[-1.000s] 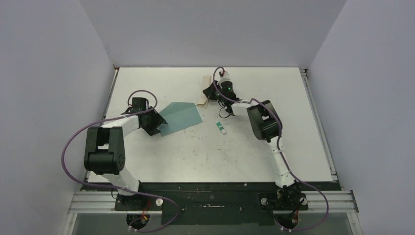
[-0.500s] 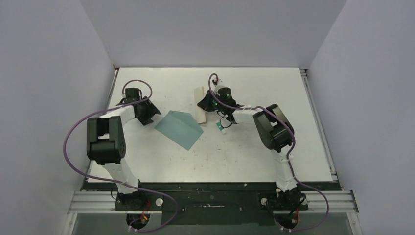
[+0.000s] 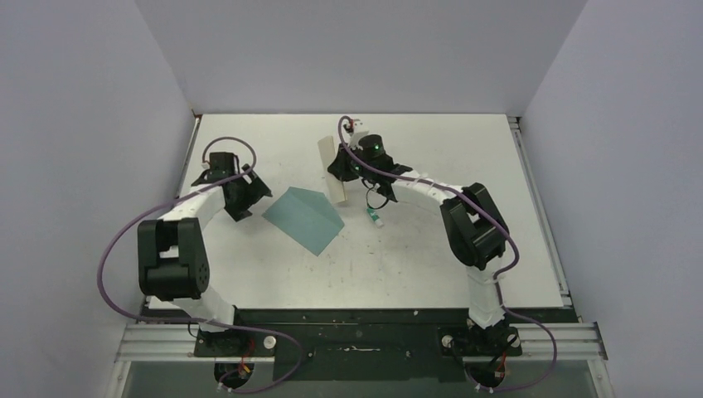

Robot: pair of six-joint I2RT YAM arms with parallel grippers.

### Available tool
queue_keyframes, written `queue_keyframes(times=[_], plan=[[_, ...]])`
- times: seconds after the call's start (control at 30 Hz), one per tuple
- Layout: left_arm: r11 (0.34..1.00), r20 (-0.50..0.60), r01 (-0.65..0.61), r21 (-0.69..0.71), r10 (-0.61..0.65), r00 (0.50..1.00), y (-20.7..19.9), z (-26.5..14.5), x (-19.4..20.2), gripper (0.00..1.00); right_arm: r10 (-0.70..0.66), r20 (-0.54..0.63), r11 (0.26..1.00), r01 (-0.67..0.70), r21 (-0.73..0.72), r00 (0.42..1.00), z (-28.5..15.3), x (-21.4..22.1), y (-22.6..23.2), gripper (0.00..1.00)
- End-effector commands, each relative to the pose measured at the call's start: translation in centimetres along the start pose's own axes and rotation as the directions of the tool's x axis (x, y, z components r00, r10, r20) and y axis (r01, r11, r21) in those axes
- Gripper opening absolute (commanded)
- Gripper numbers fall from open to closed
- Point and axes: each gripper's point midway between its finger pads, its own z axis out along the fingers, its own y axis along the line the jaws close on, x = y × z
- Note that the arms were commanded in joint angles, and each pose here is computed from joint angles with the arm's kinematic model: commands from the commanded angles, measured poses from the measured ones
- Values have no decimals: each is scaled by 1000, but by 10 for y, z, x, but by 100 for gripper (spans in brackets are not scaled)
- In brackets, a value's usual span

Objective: Place the letter into the envelope and seal it

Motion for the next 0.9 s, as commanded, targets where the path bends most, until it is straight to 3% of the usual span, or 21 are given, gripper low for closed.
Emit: queue_keyframes(times=[0.0,0.13,0.3,0.47,0.7,0.87], plan=[[998,-118,51,35,-46,992,0,-17,60,79,-75,-78,986,62,-153,994,2,8,34,5],[994,-192,85,74,-70,979,-5,-13,95,78,-93,-156,976,59,-208,983,10,32,43,5],[995,-236,85,54,-70,969,-2,2,108,72,-123,-217,985,93,-144,968,22,60,22,5],[994,-236,53,98,-28,971,-14,13,95,70,-185,-286,982,185,-29,940,20,66,2,5],[970,-244,-12,243,73,967,-51,24,74,69,-142,-373,986,166,34,917,-2,98,14,5],[984,-226,-18,177,59,972,-40,23,67,71,-95,-307,992,115,46,947,-5,85,23,5]])
